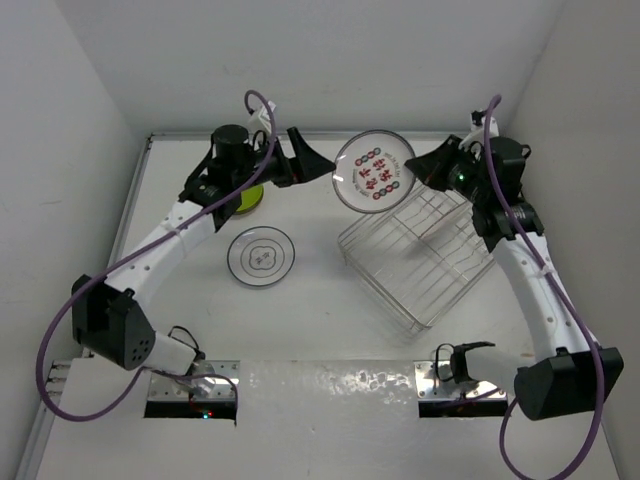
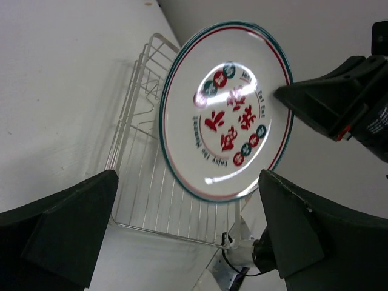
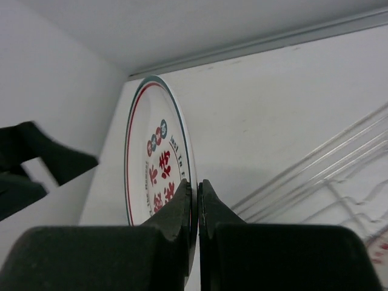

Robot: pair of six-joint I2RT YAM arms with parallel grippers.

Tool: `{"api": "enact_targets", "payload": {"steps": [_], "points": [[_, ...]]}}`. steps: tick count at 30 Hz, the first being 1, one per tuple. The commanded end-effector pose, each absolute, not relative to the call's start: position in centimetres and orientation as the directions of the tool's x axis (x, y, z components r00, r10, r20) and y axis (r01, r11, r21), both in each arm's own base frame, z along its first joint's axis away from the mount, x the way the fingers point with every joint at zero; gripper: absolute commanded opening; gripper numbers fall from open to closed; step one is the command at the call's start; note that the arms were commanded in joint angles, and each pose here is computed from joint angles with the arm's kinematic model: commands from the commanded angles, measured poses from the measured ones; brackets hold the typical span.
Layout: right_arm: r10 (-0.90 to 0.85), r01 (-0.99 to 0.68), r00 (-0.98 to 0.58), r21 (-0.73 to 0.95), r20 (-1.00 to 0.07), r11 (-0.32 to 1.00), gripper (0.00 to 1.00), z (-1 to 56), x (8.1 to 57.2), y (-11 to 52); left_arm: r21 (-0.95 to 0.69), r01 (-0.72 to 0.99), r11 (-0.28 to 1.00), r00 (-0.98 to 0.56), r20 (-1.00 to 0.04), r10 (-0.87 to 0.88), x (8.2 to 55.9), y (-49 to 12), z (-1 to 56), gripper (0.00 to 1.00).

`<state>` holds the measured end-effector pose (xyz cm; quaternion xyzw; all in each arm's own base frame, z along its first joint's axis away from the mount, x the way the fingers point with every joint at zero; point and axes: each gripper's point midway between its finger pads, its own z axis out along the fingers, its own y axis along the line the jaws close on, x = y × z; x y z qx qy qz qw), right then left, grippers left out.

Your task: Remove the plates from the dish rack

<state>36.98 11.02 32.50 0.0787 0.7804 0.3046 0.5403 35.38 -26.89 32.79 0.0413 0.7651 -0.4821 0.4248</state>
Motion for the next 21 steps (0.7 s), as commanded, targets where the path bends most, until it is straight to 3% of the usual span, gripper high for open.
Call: {"api": "enact_targets", "payload": {"steps": [1, 6, 7, 8, 9, 10, 11, 12, 13, 15, 16, 21], "points": [[0.506, -0.546, -0.313, 0.589, -0.803, 0.596, 0.00, 39.4, 35.3, 15.9, -0.714, 0.489, 0.500, -0.625, -0.687, -0.371, 36.5, -28.0, 34.1, 0.96], [0.579, -0.595, -0.314, 0.631, -0.753, 0.498, 0.00, 39.6, 35.1, 16.7, -0.714, 0.386, 0.584, -0.693, -0.642, -0.327, 37.8, -28.2, 28.7, 0.64], [0.579, -0.586, -0.323, 0.639, -0.748, 0.498, 0.00, 39.1, 35.3, 16.8, -0.715, 0.370, 0.593, -0.708, -0.630, -0.319, 37.8, -28.2, 27.7, 0.45], [0.580, -0.582, -0.330, 0.644, -0.745, 0.496, 0.00, 38.8, 35.4, 16.9, -0.716, 0.371, 0.591, -0.712, -0.628, -0.314, 37.7, -28.3, 27.3, 0.45], [0.580, -0.584, -0.334, 0.645, -0.744, 0.492, 0.00, 38.7, 35.4, 17.0, -0.718, 0.371, 0.589, -0.716, -0.625, -0.311, 37.8, -28.3, 27.0, 0.25], [0.577, -0.581, -0.341, 0.649, -0.742, 0.491, 0.00, 38.4, 35.5, 17.0, -0.720, 0.370, 0.588, -0.720, -0.622, -0.308, 37.7, -28.3, 26.5, 0.15], [0.569, -0.571, -0.364, 0.659, -0.737, 0.489, 0.08, 37.5, 35.5, 17.2, -0.719, 0.376, 0.585, -0.714, -0.627, -0.313, 37.7, -28.3, 26.6, 0.00], [0.556, -0.565, -0.371, 0.656, -0.744, 0.500, 0.20, 36.8, 35.7, 17.2, -0.715, 0.373, 0.591, -0.702, -0.634, -0.324, 37.6, -28.0, 26.9, 0.00], [0.546, -0.557, -0.382, 0.657, -0.746, 0.508, 0.56, 36.1, 35.7, 17.2, -0.712, 0.350, 0.609, -0.700, -0.631, -0.335, 37.5, -27.6, 26.2, 0.00], [0.515, -0.490, -0.405, 0.655, -0.755, 0.574, 0.86, 33.6, 36.0, 16.5, -0.692, 0.240, 0.681, -0.657, -0.632, -0.410, 38.0, -25.1, 25.8, 0.00], [0.506, -0.451, -0.410, 0.651, -0.759, 0.610, 0.97, 32.5, 36.2, 16.0, -0.685, 0.189, 0.703, -0.638, -0.630, -0.443, 38.1, -24.0, 25.4, 0.00], [0.446, -0.237, -0.437, 0.579, -0.781, 0.780, 0.99, 27.7, 36.4, 12.6, -0.683, -0.072, 0.727, -0.506, -0.602, -0.617, 36.3, -15.8, 22.0, 0.00]]}}
